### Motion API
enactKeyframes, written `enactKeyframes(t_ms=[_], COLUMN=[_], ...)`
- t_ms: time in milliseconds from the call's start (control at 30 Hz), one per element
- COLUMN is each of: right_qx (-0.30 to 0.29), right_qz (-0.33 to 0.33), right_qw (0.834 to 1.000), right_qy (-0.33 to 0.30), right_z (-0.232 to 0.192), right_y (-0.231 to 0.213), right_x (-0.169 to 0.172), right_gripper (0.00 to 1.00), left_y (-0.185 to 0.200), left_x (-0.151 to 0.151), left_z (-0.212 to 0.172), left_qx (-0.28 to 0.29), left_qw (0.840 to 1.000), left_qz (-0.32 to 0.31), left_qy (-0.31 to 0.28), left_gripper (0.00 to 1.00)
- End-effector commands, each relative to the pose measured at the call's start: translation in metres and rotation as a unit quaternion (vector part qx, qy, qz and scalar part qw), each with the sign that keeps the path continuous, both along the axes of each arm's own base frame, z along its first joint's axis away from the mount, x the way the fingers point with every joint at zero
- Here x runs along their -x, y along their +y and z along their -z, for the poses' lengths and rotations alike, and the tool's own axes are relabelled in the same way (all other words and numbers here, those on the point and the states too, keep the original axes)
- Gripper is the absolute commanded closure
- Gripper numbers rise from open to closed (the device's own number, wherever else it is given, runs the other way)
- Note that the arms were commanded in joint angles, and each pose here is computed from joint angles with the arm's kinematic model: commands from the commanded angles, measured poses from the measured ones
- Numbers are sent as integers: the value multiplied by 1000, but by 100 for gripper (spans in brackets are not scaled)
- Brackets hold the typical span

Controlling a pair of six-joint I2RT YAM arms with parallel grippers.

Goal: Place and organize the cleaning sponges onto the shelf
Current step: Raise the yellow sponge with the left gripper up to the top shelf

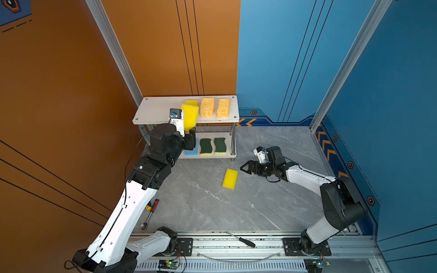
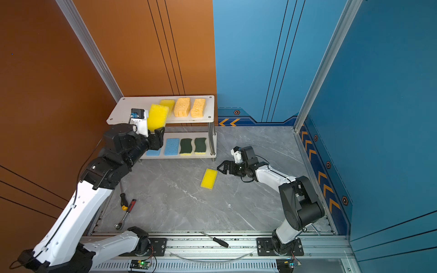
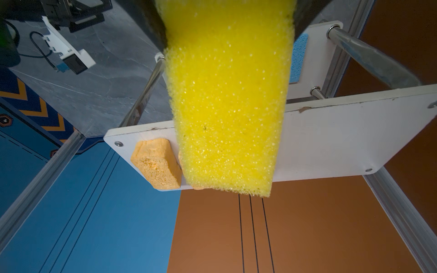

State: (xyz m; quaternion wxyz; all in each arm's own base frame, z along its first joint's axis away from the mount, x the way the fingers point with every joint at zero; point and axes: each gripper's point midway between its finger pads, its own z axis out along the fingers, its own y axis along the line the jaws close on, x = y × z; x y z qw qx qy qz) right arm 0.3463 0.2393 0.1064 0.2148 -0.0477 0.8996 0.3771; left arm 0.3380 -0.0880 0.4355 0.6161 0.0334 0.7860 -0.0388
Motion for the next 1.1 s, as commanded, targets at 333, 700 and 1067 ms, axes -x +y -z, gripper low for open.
enactKeyframes(t_ms=[333, 700, 1067], right_qx=[-6, -9, -8], right_qz=[1, -3, 1], right_qw=[1000, 1000, 1000], right_qy=[-5, -7, -9], right_z=[-11, -15, -14], right_y=[4, 8, 7], right_x=[3, 4, 9], right_gripper=[0, 0, 0], left_y=[59, 81, 93], left_x=[-64, -107, -131], left_z=[-13, 4, 14], left_qx=[42, 77, 94], left_qw=[998, 995, 992], left_qz=[-40, -34, -42], left_qy=[17, 54, 67], left_gripper=[35, 35, 36])
